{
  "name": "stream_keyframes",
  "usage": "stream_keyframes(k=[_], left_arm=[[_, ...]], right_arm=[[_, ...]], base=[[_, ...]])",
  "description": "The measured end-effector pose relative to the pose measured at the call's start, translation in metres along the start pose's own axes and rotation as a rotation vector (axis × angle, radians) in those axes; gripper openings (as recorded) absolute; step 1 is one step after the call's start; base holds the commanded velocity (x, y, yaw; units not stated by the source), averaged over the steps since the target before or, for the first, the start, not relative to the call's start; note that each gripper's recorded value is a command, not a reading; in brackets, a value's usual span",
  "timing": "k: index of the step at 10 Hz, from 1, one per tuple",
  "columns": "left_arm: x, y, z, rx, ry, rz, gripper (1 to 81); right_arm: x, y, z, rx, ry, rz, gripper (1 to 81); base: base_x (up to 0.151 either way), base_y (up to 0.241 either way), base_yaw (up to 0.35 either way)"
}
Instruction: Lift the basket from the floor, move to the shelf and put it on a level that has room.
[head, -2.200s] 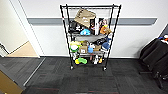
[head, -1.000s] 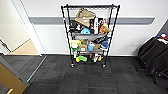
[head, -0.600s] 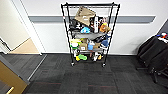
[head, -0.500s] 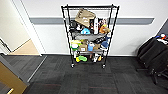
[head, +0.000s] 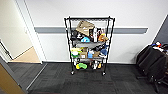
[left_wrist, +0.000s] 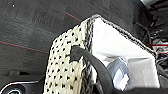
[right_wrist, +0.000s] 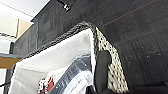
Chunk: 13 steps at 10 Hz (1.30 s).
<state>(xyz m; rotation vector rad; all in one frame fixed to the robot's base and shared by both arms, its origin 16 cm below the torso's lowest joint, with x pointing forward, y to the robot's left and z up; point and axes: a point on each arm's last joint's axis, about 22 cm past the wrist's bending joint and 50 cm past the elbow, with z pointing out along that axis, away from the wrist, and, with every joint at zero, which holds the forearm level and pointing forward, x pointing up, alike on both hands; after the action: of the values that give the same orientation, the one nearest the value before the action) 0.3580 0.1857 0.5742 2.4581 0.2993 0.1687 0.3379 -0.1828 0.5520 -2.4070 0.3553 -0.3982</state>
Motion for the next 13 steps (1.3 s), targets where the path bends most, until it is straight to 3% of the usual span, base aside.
stream_keyframes(k=[5, 8, 11, 13], left_arm=[[-0.053, -0.016, -0.002, 0.005, -0.051, -0.009, 1.0], [-0.08, -0.02, 0.004, -0.009, -0.05, -0.033, 1.0], [-0.089, -0.025, 0.022, -0.004, -0.095, -0.06, 1.0], [-0.079, -0.024, 0.024, -0.006, -0.083, -0.057, 1.0]], right_arm=[[-0.055, 0.013, -0.009, -0.015, -0.052, 0.037, 1.0], [-0.083, 0.027, -0.016, -0.034, -0.084, 0.057, 1.0], [-0.091, 0.041, -0.009, -0.059, -0.121, 0.089, 1.0], [-0.08, 0.038, -0.005, -0.055, -0.109, 0.085, 1.0]], base=[[0.0, 0.0, 0.0], [0.0, 0.0, 0.0], [0.0, 0.0, 0.0], [0.0, 0.0, 0.0]])
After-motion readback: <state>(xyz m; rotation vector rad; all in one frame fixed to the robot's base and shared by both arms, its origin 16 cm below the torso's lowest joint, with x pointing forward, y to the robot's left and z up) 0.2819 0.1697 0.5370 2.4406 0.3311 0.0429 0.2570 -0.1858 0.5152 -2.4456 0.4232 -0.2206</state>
